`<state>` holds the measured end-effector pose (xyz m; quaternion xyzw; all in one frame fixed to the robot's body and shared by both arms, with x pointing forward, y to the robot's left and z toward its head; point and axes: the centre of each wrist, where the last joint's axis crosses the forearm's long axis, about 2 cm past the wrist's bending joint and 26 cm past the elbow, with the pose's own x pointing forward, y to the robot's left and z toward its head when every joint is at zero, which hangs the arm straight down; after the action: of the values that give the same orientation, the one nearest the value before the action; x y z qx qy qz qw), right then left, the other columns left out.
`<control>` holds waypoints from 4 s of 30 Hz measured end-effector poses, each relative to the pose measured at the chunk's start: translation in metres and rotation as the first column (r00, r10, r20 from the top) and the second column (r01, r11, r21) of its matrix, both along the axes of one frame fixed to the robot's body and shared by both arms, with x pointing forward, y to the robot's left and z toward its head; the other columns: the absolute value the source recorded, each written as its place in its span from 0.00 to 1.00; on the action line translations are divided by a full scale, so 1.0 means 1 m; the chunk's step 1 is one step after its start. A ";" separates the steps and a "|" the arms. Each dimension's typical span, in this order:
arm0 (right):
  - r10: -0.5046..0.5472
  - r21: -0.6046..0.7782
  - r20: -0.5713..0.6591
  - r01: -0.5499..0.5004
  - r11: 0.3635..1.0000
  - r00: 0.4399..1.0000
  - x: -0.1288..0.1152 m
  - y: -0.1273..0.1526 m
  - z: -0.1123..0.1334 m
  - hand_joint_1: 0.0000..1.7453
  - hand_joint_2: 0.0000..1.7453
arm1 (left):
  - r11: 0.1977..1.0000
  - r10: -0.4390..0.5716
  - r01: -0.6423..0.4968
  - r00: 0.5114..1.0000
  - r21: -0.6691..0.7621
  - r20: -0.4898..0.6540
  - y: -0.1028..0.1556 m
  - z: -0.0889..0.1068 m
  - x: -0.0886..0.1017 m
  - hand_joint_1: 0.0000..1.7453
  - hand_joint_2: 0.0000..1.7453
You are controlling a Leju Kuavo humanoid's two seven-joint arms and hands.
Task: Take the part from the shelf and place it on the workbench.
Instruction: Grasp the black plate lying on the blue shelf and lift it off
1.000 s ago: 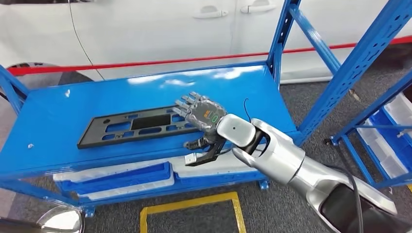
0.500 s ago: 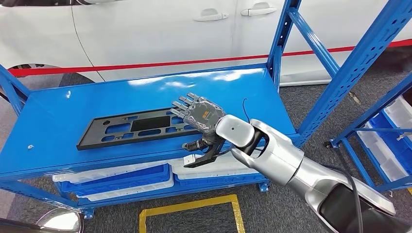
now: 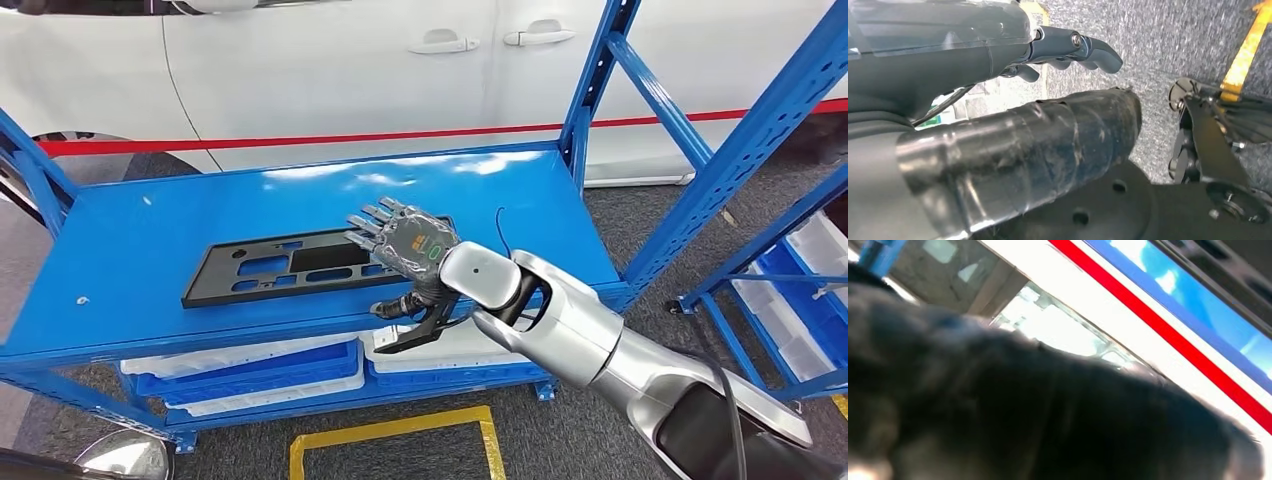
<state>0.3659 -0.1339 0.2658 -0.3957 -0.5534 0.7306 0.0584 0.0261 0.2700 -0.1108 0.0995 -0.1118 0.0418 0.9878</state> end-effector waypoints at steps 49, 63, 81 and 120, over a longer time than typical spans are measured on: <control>0.053 0.016 -0.021 -0.053 0.998 0.998 -0.010 0.001 0.018 0.00 0.00 | 1.000 0.012 -0.012 1.000 -0.002 -0.011 0.004 0.000 0.001 0.00 0.00; 0.051 0.029 -0.094 -0.048 0.998 0.994 -0.017 -0.010 -0.006 0.00 0.00 | 1.000 0.007 -0.007 1.000 -0.003 -0.005 0.003 0.000 0.003 0.00 0.00; 0.049 0.011 -0.132 -0.048 0.999 0.990 -0.018 -0.011 -0.020 0.00 0.00 | 1.000 0.000 0.000 1.000 -0.018 -0.008 0.003 0.000 0.004 0.00 0.00; 0.111 -0.018 -0.241 -0.118 0.993 0.964 -0.019 0.027 -0.036 0.00 0.00 | 0.996 0.023 -0.025 1.000 -0.085 -0.017 0.003 0.000 0.005 0.00 0.00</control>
<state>0.3472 -0.1066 0.2295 -0.2731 -0.5525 0.7838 0.0760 0.0311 0.2728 -0.1108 0.0590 -0.1008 0.0575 0.9915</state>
